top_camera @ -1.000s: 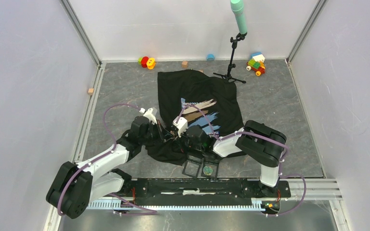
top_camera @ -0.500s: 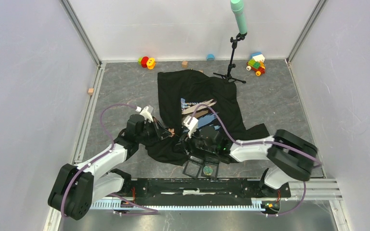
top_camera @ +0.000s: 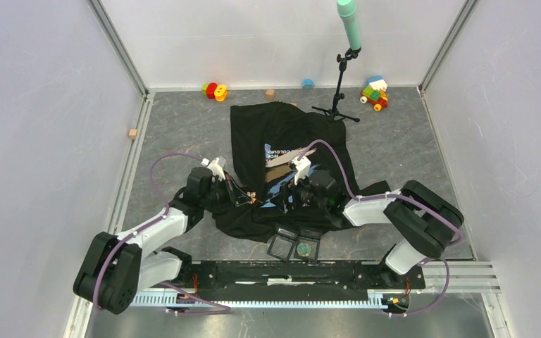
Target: Pin the brooch onto the clothing
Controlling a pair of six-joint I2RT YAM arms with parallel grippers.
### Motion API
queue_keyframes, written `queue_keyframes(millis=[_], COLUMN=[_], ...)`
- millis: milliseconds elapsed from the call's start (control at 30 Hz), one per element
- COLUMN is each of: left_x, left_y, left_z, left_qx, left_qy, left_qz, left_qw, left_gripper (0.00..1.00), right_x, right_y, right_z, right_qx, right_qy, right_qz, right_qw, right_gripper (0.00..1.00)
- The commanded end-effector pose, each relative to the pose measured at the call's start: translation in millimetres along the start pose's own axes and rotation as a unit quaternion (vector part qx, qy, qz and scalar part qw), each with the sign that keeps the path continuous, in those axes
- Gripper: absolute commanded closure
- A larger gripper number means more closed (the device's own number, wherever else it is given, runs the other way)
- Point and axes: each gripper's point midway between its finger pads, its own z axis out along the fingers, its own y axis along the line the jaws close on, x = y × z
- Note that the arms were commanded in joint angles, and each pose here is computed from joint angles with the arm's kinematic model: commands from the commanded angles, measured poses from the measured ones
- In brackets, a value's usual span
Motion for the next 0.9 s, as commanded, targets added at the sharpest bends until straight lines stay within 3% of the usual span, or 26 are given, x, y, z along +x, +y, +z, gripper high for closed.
queue_keyframes(millis=[0, 233, 867], left_x=[-10, -7, -8], left_y=[-11, -14, -19], left_z=[0, -1, -2], left_qx=[0.023, 0.032, 0.047], left_qy=[-0.009, -0.005, -0.008], left_qz=[0.003, 0.001, -0.001], left_qw=[1.0, 0.999, 0.999], left_gripper=[0.98, 0.98, 0.98], right_x=[-31, -35, -13], right_y=[40, 61, 61], right_z=[1, 8, 28], right_qx=[-0.107, -0.192, -0.201], right_qy=[-0.067, -0.086, -0.04], right_qz=[0.084, 0.16, 0.241], right_qw=[0.988, 0.965, 0.949], right_gripper=[0.23, 0.18, 0.24])
